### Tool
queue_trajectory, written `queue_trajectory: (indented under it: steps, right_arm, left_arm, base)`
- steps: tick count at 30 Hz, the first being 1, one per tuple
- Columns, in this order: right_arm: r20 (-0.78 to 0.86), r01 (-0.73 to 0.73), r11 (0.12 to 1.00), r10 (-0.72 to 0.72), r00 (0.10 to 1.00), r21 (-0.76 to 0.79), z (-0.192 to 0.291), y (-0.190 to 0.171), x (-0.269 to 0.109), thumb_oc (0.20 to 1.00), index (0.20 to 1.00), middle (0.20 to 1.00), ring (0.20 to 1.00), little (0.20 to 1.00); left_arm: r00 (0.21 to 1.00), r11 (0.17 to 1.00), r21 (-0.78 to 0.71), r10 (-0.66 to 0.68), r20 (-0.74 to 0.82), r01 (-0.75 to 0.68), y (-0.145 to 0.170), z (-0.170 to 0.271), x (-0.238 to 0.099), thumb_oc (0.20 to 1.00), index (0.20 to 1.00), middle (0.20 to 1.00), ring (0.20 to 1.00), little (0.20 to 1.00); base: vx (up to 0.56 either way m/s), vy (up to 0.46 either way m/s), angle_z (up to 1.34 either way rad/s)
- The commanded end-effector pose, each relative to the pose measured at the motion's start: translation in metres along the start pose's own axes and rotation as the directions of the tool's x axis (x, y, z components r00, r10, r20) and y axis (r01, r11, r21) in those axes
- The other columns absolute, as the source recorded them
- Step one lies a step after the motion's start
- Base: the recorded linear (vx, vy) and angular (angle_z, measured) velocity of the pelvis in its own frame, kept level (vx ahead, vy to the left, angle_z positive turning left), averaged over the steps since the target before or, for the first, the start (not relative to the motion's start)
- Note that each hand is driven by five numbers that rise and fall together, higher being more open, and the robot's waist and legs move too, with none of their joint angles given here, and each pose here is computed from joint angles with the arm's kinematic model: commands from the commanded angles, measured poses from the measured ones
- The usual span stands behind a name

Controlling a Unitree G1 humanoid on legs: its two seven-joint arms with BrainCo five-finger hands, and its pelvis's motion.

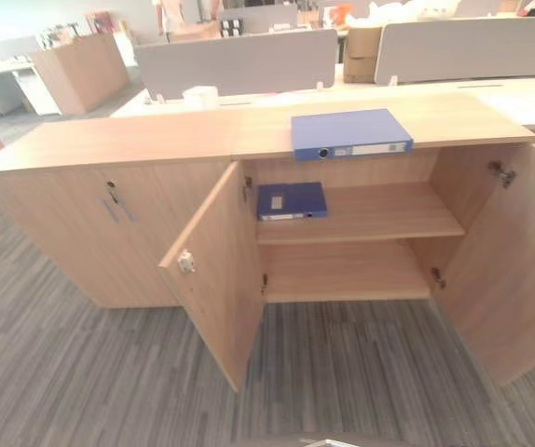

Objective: Put the empty folder in the office cabinet

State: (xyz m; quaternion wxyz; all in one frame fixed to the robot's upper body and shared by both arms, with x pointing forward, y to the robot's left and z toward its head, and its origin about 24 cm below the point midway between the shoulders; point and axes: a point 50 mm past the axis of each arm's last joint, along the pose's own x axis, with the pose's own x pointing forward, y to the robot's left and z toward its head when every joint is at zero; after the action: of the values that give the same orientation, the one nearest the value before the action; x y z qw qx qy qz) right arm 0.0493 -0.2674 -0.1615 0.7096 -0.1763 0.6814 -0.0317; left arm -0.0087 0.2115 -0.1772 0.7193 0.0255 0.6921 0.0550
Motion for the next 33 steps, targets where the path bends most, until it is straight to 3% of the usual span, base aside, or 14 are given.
queue_trajectory:
  steps: [1,3,6,8,12,25,33]
  right_arm:
    - [0.073,0.055,0.998,-0.058,0.996,0.041,0.031,-0.021,-0.003,1.000,1.000,1.000,1.000,1.000]
    - [0.074,0.053,0.997,-0.057,0.996,0.054,0.032,-0.022,-0.003,1.000,1.000,1.000,1.000,1.000]
    - [0.095,0.063,0.963,-0.091,0.991,0.263,0.036,-0.025,-0.004,1.000,1.000,1.000,1.000,1.000]
    - [0.098,0.026,0.956,-0.057,0.994,0.293,0.036,-0.012,-0.003,1.000,1.000,1.000,1.000,1.000]
    - [0.073,-0.023,0.963,0.003,0.997,0.268,0.020,0.008,-0.001,1.000,1.000,1.000,1.000,1.000]
    - [0.121,0.110,0.969,-0.139,0.983,0.221,0.035,-0.034,-0.005,1.000,1.000,1.000,1.000,1.000]
    - [0.112,0.105,0.968,-0.134,0.985,0.229,0.032,-0.028,-0.004,1.000,1.000,1.000,1.000,1.000]
  left_arm:
    - [1.000,1.000,-0.029,-0.002,0.017,0.002,-0.001,0.005,0.000,1.000,1.000,1.000,1.000,1.000]
    - [1.000,1.000,-0.024,-0.004,0.024,0.005,-0.001,0.007,0.000,1.000,1.000,1.000,1.000,1.000]
    - [0.996,0.995,-0.059,0.081,-0.023,-0.083,0.021,-0.004,-0.002,1.000,1.000,1.000,1.000,1.000]
    - [0.991,0.989,-0.082,0.120,-0.056,-0.124,0.031,-0.009,-0.003,1.000,1.000,1.000,1.000,1.000]
    - [0.976,0.979,-0.072,0.181,-0.122,-0.191,0.050,-0.024,-0.008,1.000,1.000,1.000,1.000,1.000]
    - [0.984,0.984,-0.032,0.173,-0.042,-0.174,0.049,-0.003,-0.006,1.000,1.000,1.000,1.000,1.000]
    - [0.981,0.985,-0.017,0.169,-0.098,-0.172,0.046,-0.022,-0.007,1.000,1.000,1.000,1.000,1.000]
  base:
    - [0.37,0.076,0.18]
    - [0.20,-0.150,-0.29]
    - [0.21,-0.218,-0.18]
    - [0.52,-0.457,0.12]
    - [0.47,-0.486,0.45]
    - [0.18,-0.343,0.24]
    - [0.12,-0.064,-0.29]
